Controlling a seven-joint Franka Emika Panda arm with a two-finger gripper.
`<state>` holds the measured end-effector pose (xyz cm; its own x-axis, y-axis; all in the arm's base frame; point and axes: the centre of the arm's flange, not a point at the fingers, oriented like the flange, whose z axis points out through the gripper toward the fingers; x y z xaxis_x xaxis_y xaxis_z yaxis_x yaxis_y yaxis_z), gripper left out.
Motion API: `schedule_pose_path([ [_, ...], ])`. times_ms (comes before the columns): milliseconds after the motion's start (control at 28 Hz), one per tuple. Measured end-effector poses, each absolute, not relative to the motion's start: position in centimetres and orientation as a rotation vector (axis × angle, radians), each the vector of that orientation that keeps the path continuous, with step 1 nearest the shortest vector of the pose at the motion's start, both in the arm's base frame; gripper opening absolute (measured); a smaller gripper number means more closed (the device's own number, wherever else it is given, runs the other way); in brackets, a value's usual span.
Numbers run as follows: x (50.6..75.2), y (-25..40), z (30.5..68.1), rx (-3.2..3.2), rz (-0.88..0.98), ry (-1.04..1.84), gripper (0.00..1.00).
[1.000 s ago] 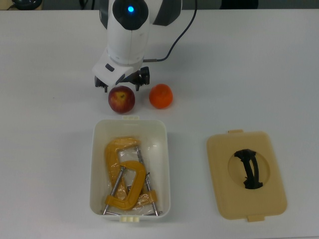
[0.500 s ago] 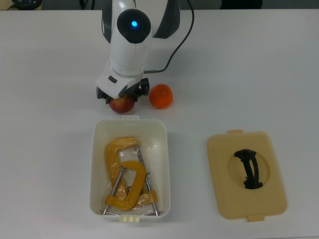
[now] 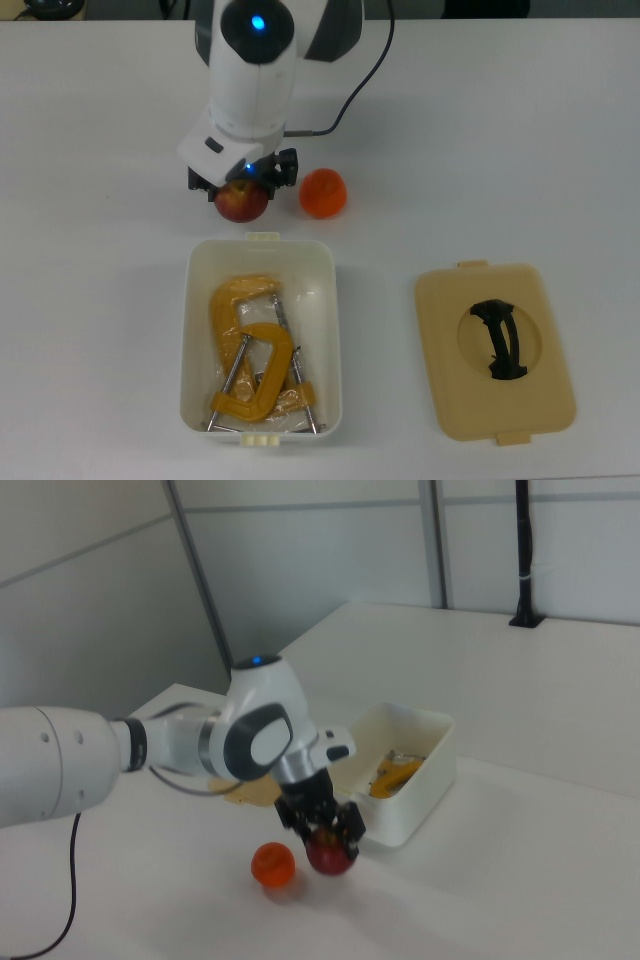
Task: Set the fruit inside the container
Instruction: 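Lift the red apple and carry it over the white container, then open the gripper to drop the apple into the container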
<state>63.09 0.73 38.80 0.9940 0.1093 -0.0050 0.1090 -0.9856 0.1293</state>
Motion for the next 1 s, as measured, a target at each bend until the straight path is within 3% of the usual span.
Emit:
schedule_pose_path([
  [250, 65.5, 0.4, 46.5, 3.061, 0.241, 0.087, 0.89],
  [429, 67.3, -0.4, 49.1, 3.066, 0.507, 0.014, 0.89],
  [607, 68.9, -0.4, 48.0, 3.050, 0.665, -0.078, 0.89],
  [821, 69.9, 0.1, 44.4, 3.058, 0.640, -0.082, 0.93],
  [857, 70.0, 0.3, 44.1, 3.059, 0.638, -0.080, 0.99],
  [1000, 70.1, 0.4, 44.6, 3.057, 0.652, -0.081, 1.00],
])
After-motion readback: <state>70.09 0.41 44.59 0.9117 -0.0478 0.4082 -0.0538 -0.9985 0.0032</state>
